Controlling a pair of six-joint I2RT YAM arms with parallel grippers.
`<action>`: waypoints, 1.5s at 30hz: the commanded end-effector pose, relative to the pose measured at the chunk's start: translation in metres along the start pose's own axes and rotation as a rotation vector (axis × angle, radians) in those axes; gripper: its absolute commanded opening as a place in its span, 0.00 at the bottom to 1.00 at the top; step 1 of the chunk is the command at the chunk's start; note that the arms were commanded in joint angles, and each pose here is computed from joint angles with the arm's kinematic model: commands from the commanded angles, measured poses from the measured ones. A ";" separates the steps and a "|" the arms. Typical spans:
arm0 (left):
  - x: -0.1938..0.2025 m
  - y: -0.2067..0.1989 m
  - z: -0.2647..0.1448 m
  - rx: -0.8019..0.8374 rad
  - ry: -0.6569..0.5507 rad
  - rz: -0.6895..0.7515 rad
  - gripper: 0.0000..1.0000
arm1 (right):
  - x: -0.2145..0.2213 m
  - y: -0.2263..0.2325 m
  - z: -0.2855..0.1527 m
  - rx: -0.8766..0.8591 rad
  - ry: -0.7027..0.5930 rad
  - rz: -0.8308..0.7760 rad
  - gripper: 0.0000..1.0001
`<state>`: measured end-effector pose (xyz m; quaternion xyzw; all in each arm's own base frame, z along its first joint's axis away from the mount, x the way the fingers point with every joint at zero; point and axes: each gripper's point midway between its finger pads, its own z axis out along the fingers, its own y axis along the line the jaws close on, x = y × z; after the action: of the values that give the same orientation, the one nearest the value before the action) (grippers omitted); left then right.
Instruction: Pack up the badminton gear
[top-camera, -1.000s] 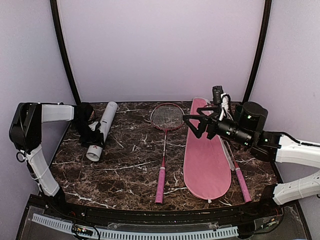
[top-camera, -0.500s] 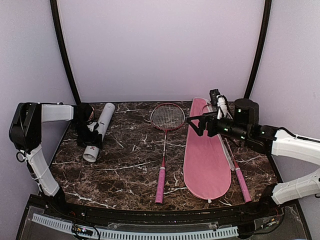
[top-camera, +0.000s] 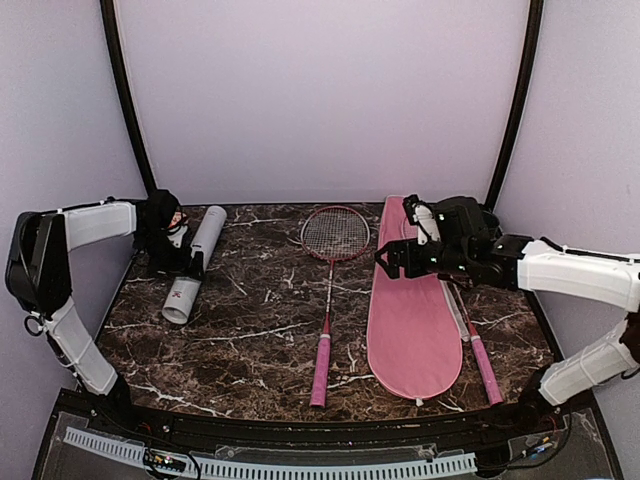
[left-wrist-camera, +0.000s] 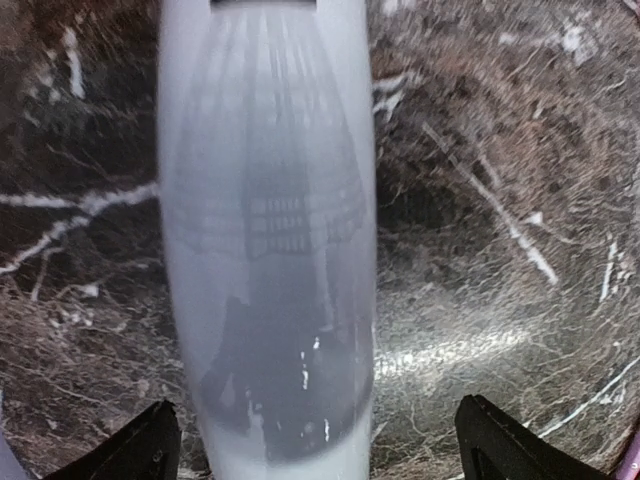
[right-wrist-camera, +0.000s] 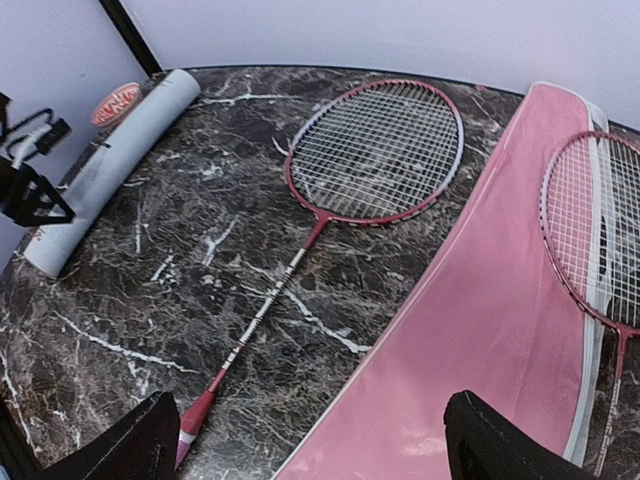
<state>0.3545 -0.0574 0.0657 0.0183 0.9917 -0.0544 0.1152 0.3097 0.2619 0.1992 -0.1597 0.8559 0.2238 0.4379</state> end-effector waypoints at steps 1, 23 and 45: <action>-0.032 -0.003 -0.065 0.000 -0.204 -0.011 0.99 | 0.000 -0.021 0.016 0.118 0.037 0.057 0.92; -0.038 -0.044 -0.132 0.108 -0.449 0.045 0.99 | 0.026 -0.075 0.127 0.524 0.164 0.209 0.67; -0.035 -0.054 -0.148 0.125 -0.506 0.071 0.99 | 0.071 -0.092 0.174 0.575 0.255 0.212 0.49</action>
<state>0.3559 -0.0938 0.2143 0.0481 0.9302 -0.1087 0.3472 0.4210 0.2695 0.0329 0.0182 0.9454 -0.0075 0.3254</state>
